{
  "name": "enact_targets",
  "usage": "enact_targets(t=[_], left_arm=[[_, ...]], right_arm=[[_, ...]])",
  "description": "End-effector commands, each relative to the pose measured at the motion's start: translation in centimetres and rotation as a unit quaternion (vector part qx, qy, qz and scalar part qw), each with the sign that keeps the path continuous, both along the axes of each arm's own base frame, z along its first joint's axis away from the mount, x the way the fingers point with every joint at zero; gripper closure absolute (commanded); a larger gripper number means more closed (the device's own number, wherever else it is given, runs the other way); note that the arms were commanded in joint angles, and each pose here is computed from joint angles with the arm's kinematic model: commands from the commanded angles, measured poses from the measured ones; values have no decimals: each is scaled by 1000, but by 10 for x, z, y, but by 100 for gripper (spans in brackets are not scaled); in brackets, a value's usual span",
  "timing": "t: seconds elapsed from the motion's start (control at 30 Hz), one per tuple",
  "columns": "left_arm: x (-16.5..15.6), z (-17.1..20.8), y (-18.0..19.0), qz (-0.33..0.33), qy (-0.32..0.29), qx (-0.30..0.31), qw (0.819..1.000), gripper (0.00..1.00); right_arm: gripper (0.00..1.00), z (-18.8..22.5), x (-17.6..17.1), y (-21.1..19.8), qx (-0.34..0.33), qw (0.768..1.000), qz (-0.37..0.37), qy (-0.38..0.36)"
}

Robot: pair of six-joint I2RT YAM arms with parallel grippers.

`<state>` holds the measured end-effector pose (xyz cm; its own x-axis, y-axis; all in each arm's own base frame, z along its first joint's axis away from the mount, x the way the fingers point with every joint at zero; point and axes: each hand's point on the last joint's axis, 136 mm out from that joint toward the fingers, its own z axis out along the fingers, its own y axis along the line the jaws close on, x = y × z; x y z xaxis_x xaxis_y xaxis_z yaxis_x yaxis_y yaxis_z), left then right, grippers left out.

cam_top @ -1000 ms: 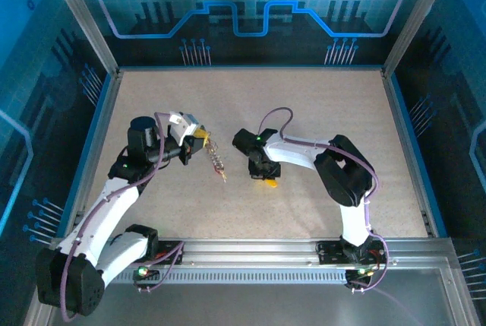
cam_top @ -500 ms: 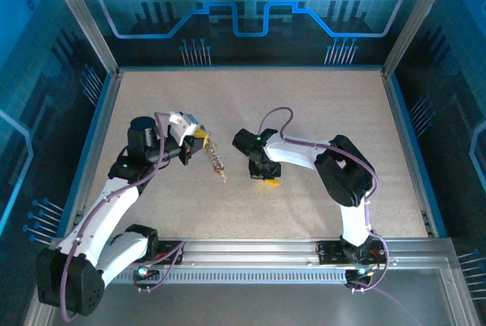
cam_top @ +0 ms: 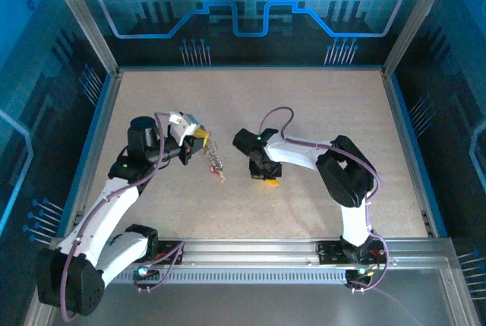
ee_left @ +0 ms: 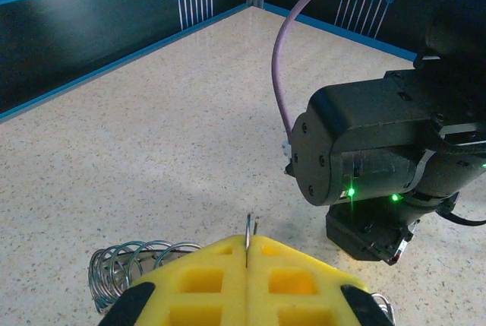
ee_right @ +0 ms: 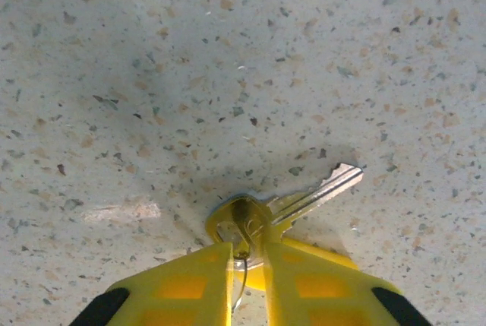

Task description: Put the keys on the keyring

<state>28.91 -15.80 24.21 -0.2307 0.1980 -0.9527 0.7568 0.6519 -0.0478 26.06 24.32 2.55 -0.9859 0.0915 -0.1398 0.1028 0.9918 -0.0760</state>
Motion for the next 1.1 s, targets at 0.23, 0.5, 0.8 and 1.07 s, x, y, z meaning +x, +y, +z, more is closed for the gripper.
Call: enact_targets(t=[0.23, 0.5, 0.8, 1.07], left_arm=[[2, 26, -4, -8, -37, -7, 999, 100], [1, 27, -4, -9, -40, -7, 999, 100], [1, 27, -3, -8, -40, -7, 999, 100], [1, 26, -4, -9, -38, -7, 999, 100]], right_arm=[[79, 1, -13, -2, -1, 1000, 2, 16], [79, -5, -15, 0, 3, 1000, 1, 26], [88, -6, -15, 0, 3, 1000, 0, 28], [85, -9, -16, -1, 6, 999, -3, 33]])
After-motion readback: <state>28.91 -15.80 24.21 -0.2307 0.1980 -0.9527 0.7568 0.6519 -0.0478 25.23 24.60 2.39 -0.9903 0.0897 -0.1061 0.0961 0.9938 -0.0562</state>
